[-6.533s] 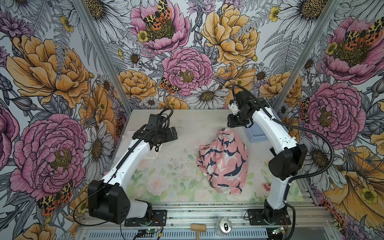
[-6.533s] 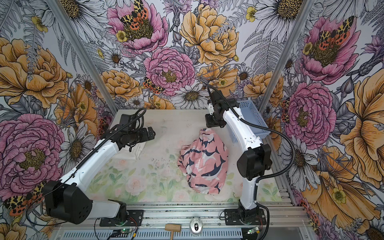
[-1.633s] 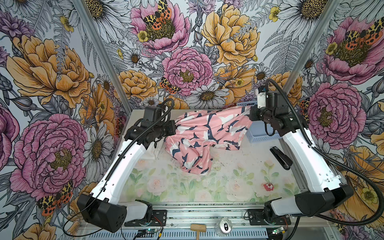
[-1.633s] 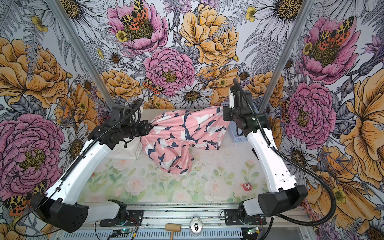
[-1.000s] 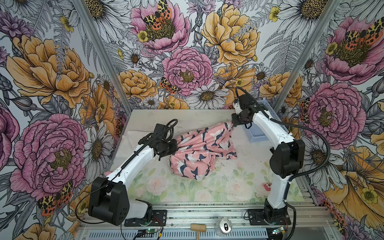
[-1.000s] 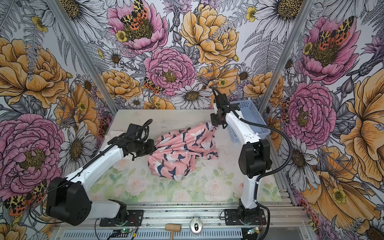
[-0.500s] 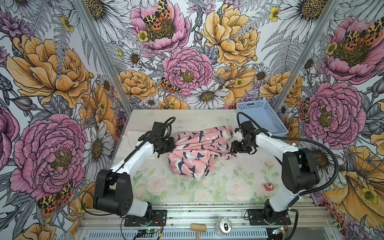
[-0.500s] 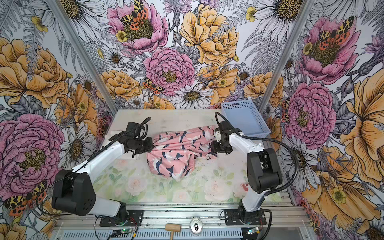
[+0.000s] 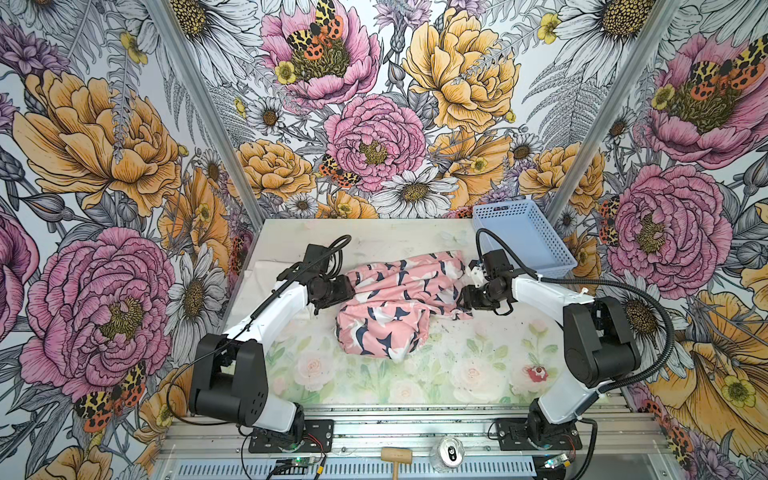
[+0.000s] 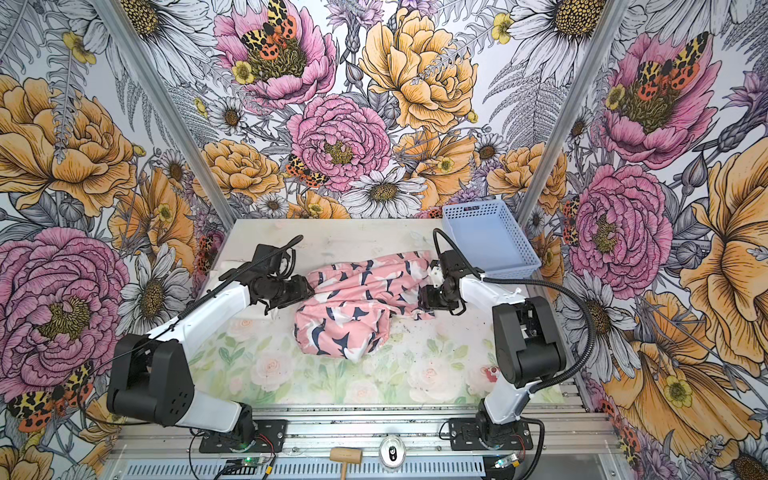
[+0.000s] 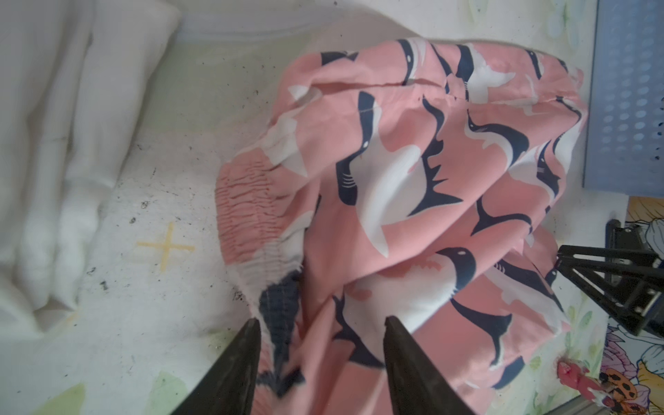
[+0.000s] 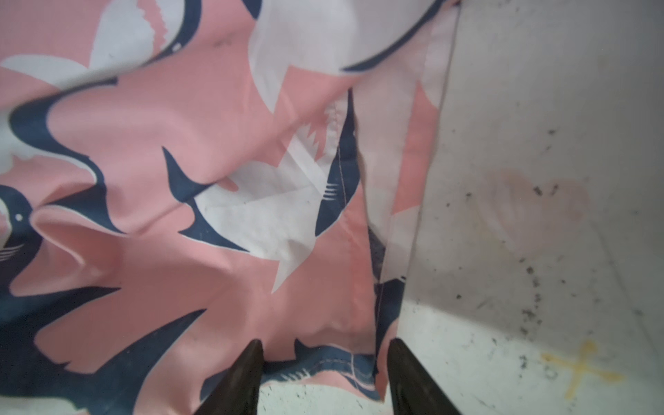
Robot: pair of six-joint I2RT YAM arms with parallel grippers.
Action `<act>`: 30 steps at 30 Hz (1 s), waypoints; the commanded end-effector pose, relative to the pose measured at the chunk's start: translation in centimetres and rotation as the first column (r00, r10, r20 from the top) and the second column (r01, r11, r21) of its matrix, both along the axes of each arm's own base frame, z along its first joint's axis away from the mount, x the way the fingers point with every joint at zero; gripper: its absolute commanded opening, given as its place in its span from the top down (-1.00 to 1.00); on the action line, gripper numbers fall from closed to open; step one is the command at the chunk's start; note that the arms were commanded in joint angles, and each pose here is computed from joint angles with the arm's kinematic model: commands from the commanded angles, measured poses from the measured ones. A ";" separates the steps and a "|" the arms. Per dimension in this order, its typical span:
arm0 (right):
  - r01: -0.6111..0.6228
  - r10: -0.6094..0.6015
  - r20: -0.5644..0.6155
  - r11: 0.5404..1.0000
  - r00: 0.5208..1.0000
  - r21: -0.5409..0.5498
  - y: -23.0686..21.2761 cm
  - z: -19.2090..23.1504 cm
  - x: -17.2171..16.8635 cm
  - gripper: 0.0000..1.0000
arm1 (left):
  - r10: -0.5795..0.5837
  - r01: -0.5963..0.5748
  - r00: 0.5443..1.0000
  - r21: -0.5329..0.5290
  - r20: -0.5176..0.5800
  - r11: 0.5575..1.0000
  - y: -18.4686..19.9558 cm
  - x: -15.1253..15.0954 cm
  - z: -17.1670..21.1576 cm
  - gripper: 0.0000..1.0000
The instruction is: Fold and stack the mixed laundry pile
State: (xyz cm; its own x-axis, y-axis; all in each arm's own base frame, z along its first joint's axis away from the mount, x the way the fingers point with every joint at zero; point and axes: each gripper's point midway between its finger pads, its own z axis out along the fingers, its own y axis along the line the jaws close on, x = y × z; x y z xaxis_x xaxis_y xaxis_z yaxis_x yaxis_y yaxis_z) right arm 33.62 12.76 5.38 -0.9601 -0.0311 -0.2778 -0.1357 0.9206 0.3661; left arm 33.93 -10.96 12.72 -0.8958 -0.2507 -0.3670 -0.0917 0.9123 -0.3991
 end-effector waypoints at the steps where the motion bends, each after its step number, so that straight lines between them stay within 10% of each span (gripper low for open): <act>1: 0.037 -0.040 0.057 0.997 0.998 0.065 0.5 2.9 -1.4 -0.18 | 0.049 -0.049 0.997 0.007 0.051 0.999 1.6 -1.4 1.8 -0.42; 9: 0.050 -0.056 0.064 0.994 0.996 0.100 2.3 3.9 -6.7 -0.26 | 0.131 -0.132 0.989 -0.011 -0.070 0.991 1.6 -7.7 -1.2 -0.64; 21: -0.060 0.037 0.097 0.968 0.995 0.242 9.5 1.8 -8.7 -0.28 | 0.097 -0.106 0.979 -0.043 -0.177 0.993 -2.2 -11.1 -8.6 -0.25; 30: -0.117 0.101 0.103 0.980 0.989 0.163 13.9 -1.7 -7.1 -0.30 | 0.078 -0.083 0.995 -0.071 -0.070 0.994 -3.4 -7.2 -5.2 1.00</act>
